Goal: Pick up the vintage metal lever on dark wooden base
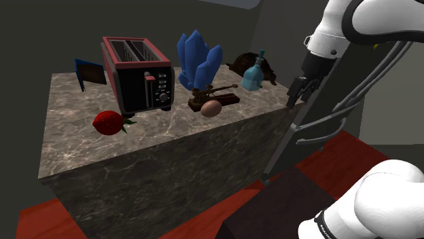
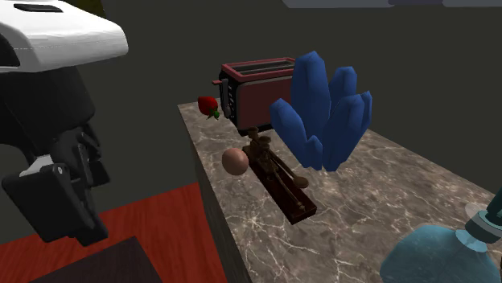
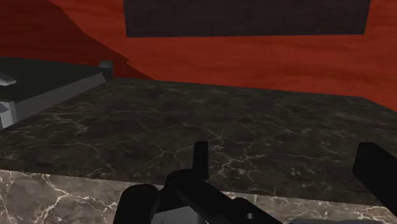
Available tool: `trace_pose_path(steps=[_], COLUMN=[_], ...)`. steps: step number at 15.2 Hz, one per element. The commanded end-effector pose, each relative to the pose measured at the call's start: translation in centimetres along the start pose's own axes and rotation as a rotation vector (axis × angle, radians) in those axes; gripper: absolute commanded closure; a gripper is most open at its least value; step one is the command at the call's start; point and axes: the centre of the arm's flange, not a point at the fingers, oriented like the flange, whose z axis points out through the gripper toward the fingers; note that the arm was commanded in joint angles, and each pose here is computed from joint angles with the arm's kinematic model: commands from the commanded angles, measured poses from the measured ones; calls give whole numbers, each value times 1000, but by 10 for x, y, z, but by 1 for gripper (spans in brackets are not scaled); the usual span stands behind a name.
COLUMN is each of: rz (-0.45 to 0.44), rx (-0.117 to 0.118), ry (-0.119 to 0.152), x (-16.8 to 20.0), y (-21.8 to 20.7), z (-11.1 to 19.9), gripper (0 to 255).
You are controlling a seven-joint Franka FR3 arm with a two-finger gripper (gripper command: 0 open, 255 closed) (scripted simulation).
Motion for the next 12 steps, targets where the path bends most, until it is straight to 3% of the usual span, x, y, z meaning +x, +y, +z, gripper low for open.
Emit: trace_pose_path(steps=[1, 12], rz=[0, -554], rx=[0, 21], ry=[0, 10], x=[0, 139], y=[0, 26], z=[0, 26], gripper=[0, 0])
